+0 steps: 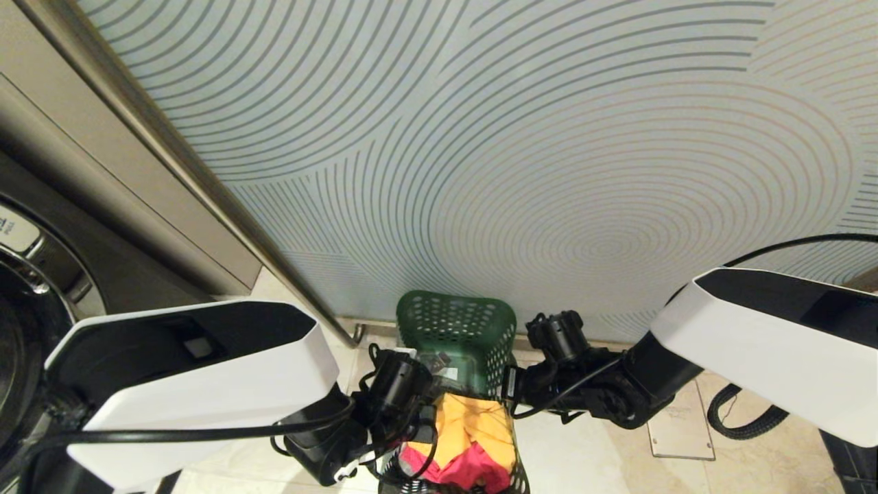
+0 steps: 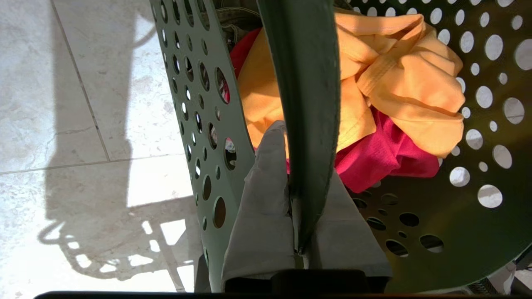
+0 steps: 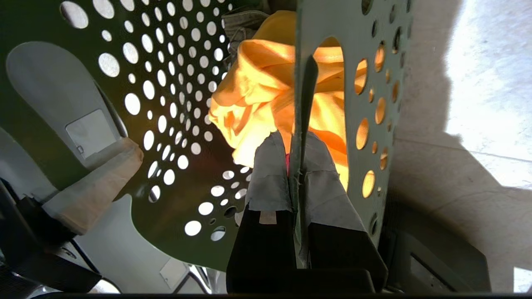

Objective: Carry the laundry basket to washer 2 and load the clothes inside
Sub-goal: Pick up the clothes basket and put it beside the washing machine

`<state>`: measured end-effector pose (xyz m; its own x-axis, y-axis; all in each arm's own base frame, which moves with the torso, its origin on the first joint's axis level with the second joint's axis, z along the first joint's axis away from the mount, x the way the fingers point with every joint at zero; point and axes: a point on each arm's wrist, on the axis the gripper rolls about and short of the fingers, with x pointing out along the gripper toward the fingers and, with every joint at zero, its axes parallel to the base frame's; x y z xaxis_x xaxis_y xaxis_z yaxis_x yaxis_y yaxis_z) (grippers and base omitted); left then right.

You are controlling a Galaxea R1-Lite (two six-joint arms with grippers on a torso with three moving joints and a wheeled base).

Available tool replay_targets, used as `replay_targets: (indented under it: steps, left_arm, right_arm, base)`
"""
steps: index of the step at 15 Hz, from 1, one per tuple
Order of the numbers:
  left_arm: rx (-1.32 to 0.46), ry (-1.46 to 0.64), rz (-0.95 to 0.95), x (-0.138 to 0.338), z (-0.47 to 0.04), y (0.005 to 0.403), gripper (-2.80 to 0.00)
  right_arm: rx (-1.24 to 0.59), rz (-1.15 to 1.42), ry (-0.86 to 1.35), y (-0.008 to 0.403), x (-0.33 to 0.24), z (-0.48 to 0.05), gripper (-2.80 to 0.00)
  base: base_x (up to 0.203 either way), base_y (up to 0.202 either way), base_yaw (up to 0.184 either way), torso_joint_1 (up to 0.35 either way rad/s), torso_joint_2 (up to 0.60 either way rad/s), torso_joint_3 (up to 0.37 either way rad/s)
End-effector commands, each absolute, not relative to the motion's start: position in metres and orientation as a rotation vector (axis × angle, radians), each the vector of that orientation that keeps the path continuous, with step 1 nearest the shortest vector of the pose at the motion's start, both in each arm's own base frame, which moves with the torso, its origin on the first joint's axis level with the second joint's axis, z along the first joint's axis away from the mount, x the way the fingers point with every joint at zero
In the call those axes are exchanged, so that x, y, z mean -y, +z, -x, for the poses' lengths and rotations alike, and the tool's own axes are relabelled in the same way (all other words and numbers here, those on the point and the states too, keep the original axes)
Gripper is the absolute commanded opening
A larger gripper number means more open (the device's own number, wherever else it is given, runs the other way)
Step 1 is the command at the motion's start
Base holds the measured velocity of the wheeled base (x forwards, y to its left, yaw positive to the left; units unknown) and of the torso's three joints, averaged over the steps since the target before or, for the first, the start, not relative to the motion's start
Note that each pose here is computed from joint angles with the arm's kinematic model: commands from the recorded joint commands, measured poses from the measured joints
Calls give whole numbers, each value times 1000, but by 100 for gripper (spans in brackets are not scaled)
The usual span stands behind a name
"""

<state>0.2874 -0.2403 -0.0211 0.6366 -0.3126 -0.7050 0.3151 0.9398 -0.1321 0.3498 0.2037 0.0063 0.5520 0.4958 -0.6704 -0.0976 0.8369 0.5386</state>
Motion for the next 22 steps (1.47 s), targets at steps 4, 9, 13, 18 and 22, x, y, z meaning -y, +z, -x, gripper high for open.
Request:
replay_targets:
  steps: [4, 9, 13, 18, 22]
  left_arm:
    - [-824, -356, 57, 246, -282, -7, -280]
    - [-826, -383, 66, 248, -274, 9, -280]
    - [-810, -411, 89, 249, -263, 26, -280]
    - [-818, -427, 66, 245, -247, 33, -280]
    - [-840, -425, 52, 239, -238, 31, -280]
  right_arm:
    - [-893, -483, 369, 18, -204, -348, -280]
    - [-868, -486, 392, 35, -204, -340, -280]
    - [-863, -483, 412, 49, -203, -326, -280]
    - [-856, -484, 421, 62, -198, -312, -280]
    - [-864, -489, 431, 65, -200, -304, -280]
  base:
    - [0, 0, 0, 0, 0, 0]
    - [0, 0, 0, 0, 0, 0]
    - [0, 0, 0, 0, 0, 0]
    - [0, 0, 0, 0, 0, 0]
    - [0, 0, 0, 0, 0, 0]
